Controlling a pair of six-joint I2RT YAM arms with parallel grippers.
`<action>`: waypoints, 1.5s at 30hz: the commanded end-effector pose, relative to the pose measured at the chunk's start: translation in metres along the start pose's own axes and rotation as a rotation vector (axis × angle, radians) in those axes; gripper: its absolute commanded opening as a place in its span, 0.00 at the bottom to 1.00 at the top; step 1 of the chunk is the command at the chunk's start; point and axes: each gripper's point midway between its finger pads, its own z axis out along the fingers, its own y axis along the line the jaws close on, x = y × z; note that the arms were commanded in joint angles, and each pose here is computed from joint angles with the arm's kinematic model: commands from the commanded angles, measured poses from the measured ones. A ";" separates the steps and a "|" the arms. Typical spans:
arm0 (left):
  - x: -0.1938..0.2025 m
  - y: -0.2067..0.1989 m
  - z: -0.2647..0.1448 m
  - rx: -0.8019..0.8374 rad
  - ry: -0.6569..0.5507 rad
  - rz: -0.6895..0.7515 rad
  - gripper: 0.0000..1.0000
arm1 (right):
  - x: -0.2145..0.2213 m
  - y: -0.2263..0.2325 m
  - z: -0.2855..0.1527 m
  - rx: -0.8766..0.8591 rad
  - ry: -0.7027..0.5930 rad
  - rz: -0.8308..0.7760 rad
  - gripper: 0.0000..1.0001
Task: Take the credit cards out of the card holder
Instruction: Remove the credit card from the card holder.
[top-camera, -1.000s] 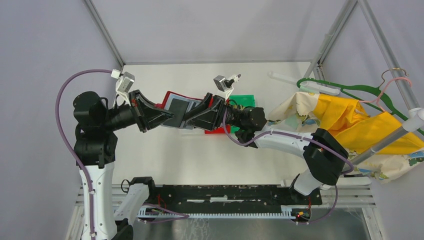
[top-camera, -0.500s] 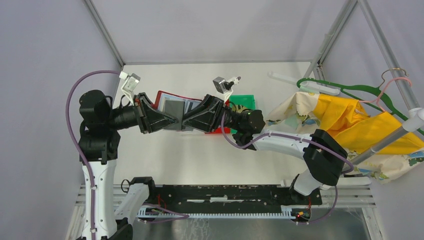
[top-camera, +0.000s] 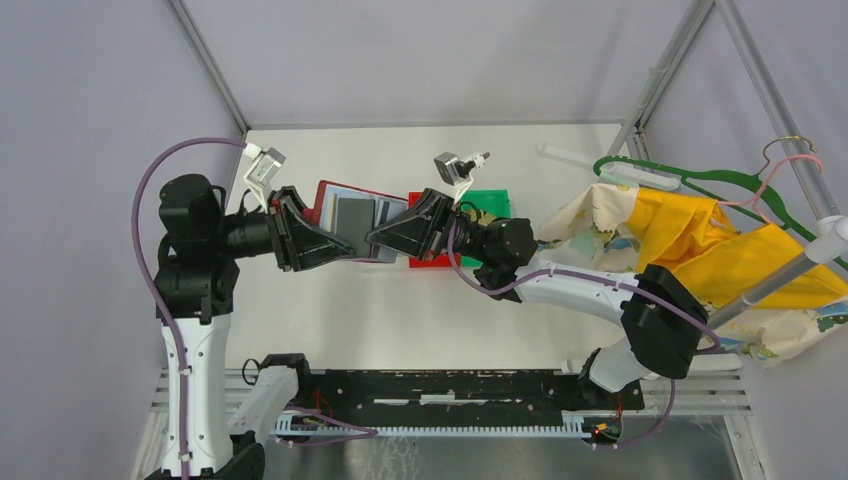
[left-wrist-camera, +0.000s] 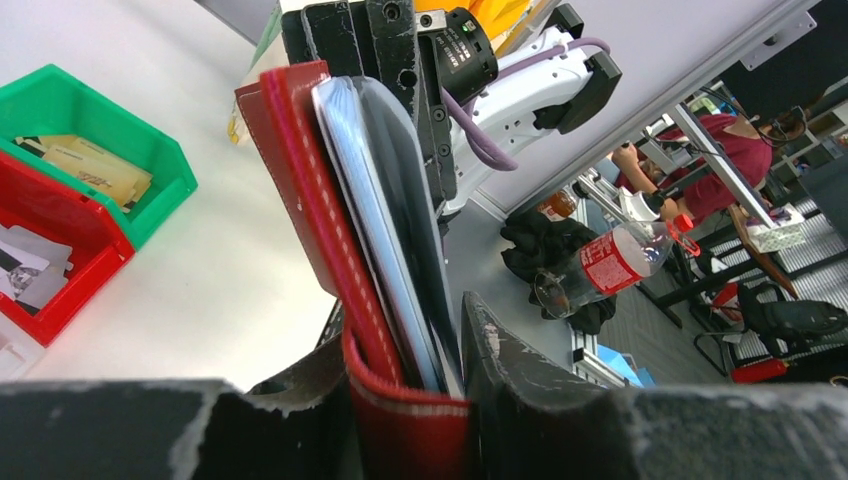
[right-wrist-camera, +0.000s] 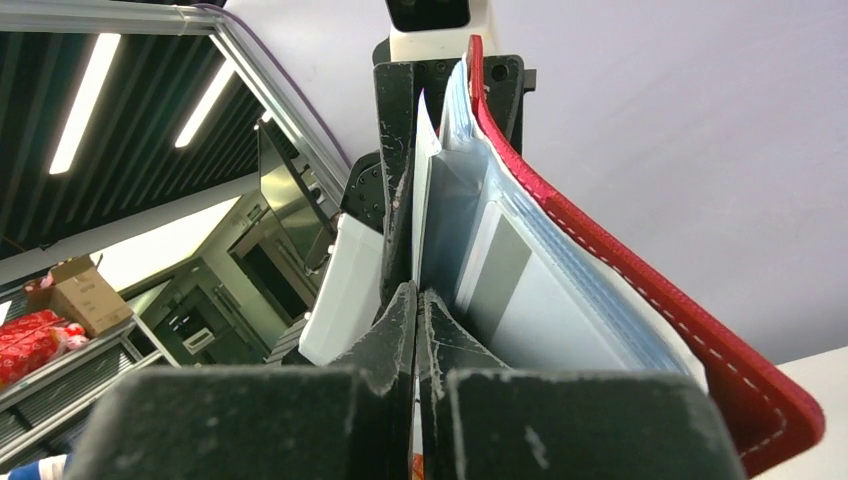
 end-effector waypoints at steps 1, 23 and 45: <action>-0.003 -0.018 -0.002 0.062 0.023 0.082 0.37 | -0.018 0.027 -0.005 -0.049 -0.056 -0.072 0.00; -0.002 -0.029 -0.004 0.079 0.024 0.124 0.17 | -0.021 0.044 -0.001 -0.103 -0.040 -0.108 0.26; -0.006 -0.033 -0.005 0.081 0.022 0.135 0.17 | -0.017 0.043 -0.031 -0.086 -0.042 -0.122 0.00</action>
